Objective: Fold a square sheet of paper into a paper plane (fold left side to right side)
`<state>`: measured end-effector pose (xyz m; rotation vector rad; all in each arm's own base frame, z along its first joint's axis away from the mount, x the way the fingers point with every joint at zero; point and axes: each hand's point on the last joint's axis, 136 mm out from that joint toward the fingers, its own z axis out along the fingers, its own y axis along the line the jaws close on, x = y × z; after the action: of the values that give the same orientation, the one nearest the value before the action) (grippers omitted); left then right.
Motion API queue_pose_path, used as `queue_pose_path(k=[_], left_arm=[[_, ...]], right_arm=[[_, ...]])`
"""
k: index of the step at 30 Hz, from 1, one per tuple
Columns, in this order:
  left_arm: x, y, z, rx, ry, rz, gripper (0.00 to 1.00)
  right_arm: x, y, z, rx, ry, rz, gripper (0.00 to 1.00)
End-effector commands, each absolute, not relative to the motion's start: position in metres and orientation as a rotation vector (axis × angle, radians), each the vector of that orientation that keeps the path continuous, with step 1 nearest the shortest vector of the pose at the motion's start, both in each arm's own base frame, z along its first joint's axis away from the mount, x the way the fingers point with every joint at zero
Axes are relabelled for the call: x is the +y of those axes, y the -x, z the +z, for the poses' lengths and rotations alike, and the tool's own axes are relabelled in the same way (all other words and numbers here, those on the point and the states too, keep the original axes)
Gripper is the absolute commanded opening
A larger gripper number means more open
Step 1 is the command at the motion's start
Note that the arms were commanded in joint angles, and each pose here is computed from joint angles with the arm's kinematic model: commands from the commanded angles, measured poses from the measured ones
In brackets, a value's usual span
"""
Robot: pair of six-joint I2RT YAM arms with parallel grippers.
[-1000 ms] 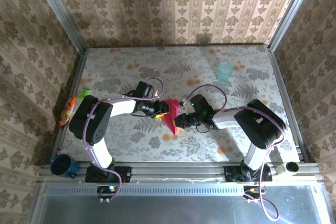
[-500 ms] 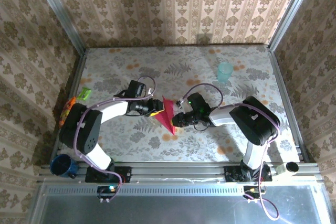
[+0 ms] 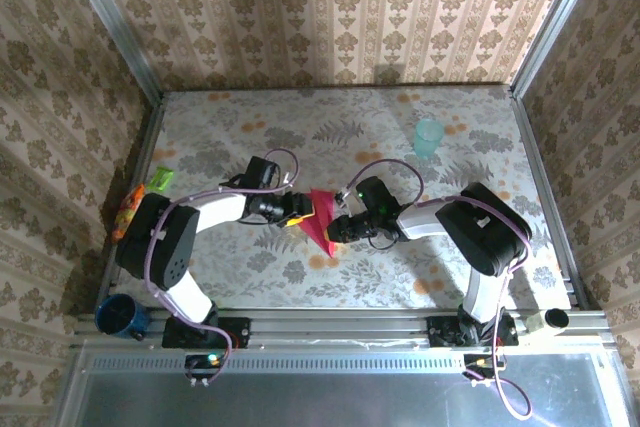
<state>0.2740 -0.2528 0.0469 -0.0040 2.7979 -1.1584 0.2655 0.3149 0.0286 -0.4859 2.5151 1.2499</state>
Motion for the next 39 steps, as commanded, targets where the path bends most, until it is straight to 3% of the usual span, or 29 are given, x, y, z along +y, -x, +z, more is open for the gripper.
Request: queue_pose_path(k=[1,15,29,39], left_arm=[[-0.265,-0.282,0.055,2.754,-0.048,-1.202,0.48],[-0.277,-0.288,0.057,2.722,-0.061,-1.230,0.52],[-0.269,-0.282,0.025,2.838,-0.038,-1.113,0.52],[-0.261,-0.274,0.008,2.911,-0.033,-1.041,0.51]], right_arm=[[0.315,-0.265,0.025,2.537,0.492,1.264,0.14],[0.316,-0.264,0.021,2.542,0.488,1.270,0.14],[0.319,-0.265,0.027,2.524,0.489,1.299,0.18],[0.313,-0.273,0.058,2.462,0.465,1.316,0.33]])
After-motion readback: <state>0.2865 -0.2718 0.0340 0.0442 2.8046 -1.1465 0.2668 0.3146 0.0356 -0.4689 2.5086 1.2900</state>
